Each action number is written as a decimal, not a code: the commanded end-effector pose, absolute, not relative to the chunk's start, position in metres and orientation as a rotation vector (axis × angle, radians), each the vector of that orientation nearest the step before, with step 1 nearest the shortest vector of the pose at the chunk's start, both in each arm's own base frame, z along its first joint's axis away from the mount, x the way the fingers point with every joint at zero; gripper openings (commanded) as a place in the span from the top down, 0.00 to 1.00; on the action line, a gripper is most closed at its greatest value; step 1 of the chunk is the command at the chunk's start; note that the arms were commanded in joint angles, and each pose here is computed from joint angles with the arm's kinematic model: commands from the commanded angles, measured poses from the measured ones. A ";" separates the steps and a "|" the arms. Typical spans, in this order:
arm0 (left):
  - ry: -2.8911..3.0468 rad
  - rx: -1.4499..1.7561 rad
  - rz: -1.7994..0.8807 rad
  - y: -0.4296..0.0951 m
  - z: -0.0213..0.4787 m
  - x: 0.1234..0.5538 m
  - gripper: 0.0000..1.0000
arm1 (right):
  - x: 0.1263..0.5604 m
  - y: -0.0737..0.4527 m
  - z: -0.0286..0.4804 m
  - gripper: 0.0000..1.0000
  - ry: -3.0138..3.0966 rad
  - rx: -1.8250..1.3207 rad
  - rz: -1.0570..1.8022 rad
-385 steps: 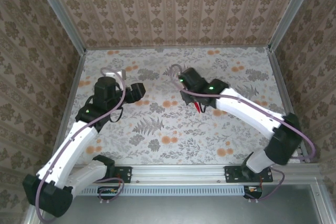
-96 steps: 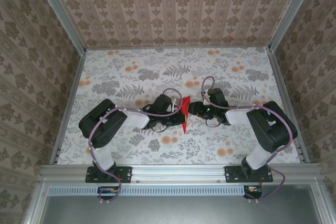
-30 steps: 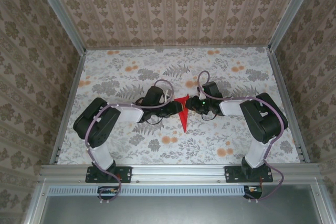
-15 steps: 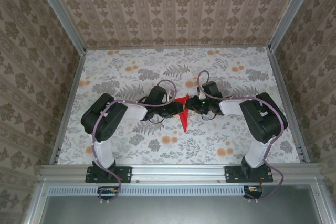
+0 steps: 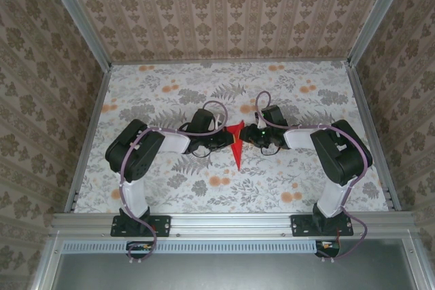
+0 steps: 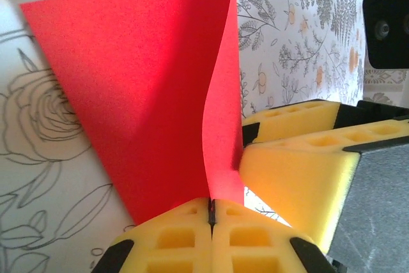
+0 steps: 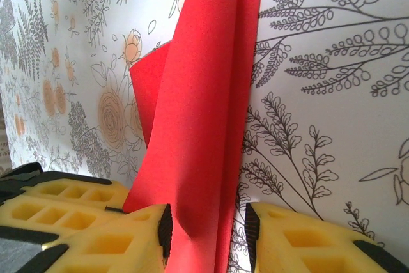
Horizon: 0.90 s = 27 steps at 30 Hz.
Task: Fold a paper plane with a square sheet of paper (fold left side to right side)
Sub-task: Fold the wing for the fifth time at the center of the table.
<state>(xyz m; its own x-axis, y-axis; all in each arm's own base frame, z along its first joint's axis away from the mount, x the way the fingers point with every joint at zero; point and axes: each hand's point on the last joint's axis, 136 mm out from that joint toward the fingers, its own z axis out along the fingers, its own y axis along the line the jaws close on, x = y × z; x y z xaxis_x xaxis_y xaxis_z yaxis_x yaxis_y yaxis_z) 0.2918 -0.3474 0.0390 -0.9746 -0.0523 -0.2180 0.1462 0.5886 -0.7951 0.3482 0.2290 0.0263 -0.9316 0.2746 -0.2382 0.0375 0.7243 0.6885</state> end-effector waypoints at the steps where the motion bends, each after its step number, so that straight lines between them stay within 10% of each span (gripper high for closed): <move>1: 2.599 0.142 -1.297 -0.345 0.039 0.296 1.00 | 0.335 0.229 0.010 0.60 2.671 0.218 0.993; 27: 2.616 0.198 -1.280 -0.342 0.025 0.301 1.00 | 0.369 0.241 0.052 0.44 2.557 0.214 1.074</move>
